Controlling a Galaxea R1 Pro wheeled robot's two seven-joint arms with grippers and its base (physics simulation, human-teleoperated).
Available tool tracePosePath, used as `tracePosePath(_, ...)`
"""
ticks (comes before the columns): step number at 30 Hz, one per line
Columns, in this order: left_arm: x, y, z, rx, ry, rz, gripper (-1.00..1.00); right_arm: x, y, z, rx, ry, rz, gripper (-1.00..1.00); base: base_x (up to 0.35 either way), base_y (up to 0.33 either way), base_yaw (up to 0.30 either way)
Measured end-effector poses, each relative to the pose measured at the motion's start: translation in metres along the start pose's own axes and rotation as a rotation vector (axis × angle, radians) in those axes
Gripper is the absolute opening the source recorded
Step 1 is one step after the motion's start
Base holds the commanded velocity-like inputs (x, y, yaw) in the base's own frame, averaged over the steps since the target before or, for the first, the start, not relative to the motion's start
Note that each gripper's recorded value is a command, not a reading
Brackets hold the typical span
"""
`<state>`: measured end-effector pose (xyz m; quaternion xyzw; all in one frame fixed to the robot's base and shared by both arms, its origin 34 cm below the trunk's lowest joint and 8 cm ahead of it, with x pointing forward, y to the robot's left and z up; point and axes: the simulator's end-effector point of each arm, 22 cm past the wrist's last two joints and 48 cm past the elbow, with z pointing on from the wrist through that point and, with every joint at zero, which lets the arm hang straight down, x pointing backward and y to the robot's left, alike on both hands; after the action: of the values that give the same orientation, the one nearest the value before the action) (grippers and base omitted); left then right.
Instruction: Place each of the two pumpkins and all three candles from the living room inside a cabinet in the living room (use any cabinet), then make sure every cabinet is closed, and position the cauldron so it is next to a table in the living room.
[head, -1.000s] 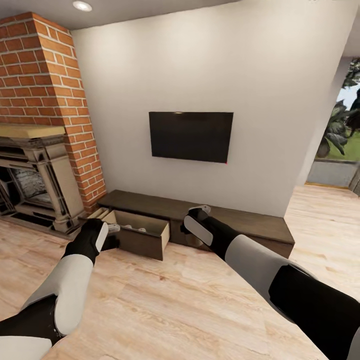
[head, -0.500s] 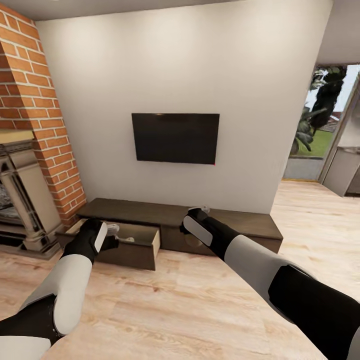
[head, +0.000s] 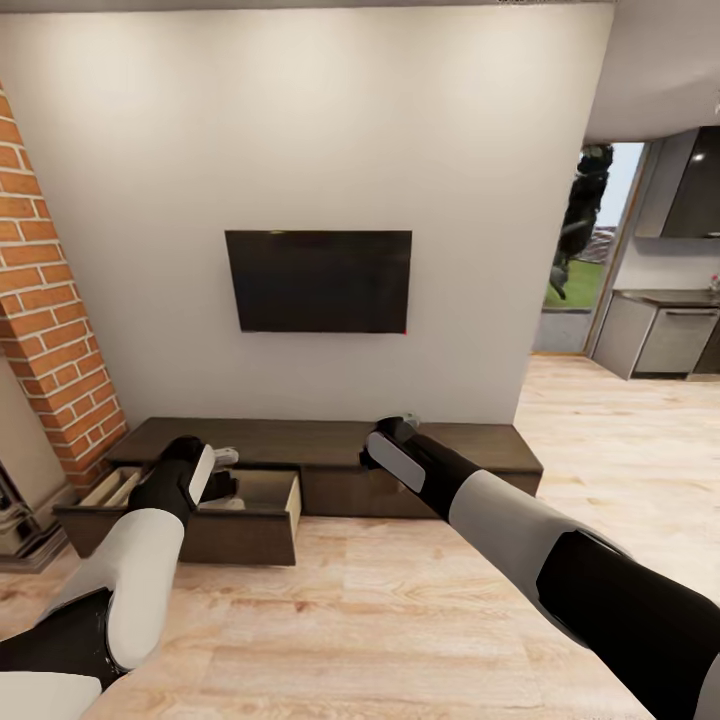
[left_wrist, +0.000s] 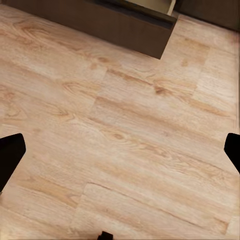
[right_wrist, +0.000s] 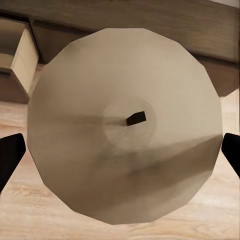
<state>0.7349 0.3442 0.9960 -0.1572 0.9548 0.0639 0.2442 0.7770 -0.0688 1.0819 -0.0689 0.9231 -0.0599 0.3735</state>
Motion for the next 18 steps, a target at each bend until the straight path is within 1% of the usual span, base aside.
tracePosePath(4,0.000,-0.001,-0.001,0.002,-0.002,0.000,1.00,0.000,0.000,-0.001,0.000,-0.002,0.001,-1.00,0.188,0.297,-0.270)
tracePosePath(7,-0.001,-0.001,-0.002,0.003,-0.003,-0.001,1.00,-0.002,-0.001,-0.001,0.004,-0.015,0.013,-1.00,0.188,0.297,-0.259)
tracePosePath(12,-0.001,-0.001,-0.002,0.003,-0.003,-0.001,1.00,0.000,-0.002,0.000,-0.002,-0.004,0.025,-1.00,0.186,0.297,-0.080)
tracePosePath(13,-0.001,-0.001,-0.002,0.003,-0.003,-0.001,1.00,0.004,0.001,0.001,-0.019,0.014,0.042,-1.00,0.184,0.297,-0.019)
tracePosePath(14,-0.001,-0.001,-0.002,0.003,-0.002,-0.001,1.00,0.006,0.002,0.001,-0.026,0.021,0.049,-1.00,0.184,0.297,-0.012)
tracePosePath(15,-0.001,-0.001,-0.002,0.003,-0.002,-0.001,1.00,0.012,0.006,0.001,-0.043,0.051,0.050,-1.00,0.184,0.297,-0.008)
tracePosePath(16,-0.001,-0.001,-0.002,0.003,-0.002,-0.001,1.00,0.020,0.011,0.000,-0.064,0.089,0.047,-1.00,0.184,0.297,-0.004)
tracePosePath(17,0.000,-0.001,-0.002,0.004,-0.001,0.000,1.00,0.035,0.017,-0.003,-0.089,0.157,0.014,-1.00,0.184,0.297,-0.003)
tracePosePath(18,0.000,-0.002,-0.002,0.004,-0.001,0.000,1.00,0.043,0.024,-0.006,-0.114,0.196,0.009,-1.00,0.183,0.297,-0.001)
